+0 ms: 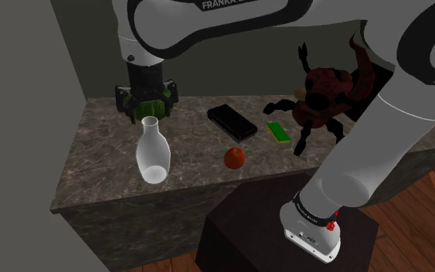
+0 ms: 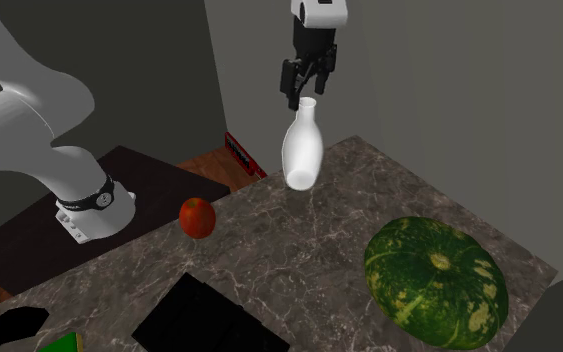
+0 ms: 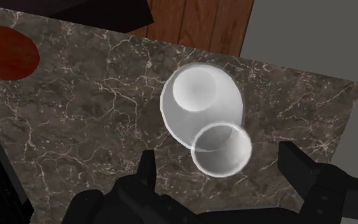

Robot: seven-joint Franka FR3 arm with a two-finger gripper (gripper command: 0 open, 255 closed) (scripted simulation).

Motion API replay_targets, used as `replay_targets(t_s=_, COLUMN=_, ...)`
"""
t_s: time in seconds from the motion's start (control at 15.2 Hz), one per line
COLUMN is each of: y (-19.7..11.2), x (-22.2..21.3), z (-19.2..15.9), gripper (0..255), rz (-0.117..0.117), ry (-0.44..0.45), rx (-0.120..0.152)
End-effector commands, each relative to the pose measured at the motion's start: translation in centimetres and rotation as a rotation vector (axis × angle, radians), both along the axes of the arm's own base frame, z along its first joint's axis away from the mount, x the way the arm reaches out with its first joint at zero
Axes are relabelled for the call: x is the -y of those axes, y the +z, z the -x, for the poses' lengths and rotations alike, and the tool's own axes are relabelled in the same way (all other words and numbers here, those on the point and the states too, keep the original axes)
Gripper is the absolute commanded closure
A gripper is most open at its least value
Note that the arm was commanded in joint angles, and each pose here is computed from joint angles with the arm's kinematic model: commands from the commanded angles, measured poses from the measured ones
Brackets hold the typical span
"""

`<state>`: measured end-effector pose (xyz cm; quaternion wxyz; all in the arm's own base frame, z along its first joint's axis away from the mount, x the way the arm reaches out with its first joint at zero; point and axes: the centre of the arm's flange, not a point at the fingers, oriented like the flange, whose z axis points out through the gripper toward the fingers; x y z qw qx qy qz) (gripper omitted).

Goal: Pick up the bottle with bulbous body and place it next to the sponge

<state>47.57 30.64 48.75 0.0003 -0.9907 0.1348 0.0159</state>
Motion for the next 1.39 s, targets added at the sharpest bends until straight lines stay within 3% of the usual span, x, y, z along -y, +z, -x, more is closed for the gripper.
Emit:
replay_targets(t_s=0.0, y=-1.1, x=-0.5, z=-0.3, gripper=0, rz=0.002, ry=-0.003, rx=-0.002)
replay_targets(t_s=0.4, y=-4.1, x=-0.5, z=-0.2, gripper=0, rz=0.002, ry=-0.003, rx=-0.002)
replay_targets(t_s=0.86, y=-4.1, x=-0.5, z=-0.2, gripper=0, rz=0.002, ry=-0.003, rx=-0.002)
replay_targets(t_s=0.92, y=-4.1, x=-0.5, z=-0.2, gripper=255, rz=0.002, ry=-0.003, rx=-0.002)
replay_targets(t_s=1.32, y=-4.1, x=-0.5, z=-0.2, gripper=255, rz=0.002, ry=-0.003, rx=-0.002)
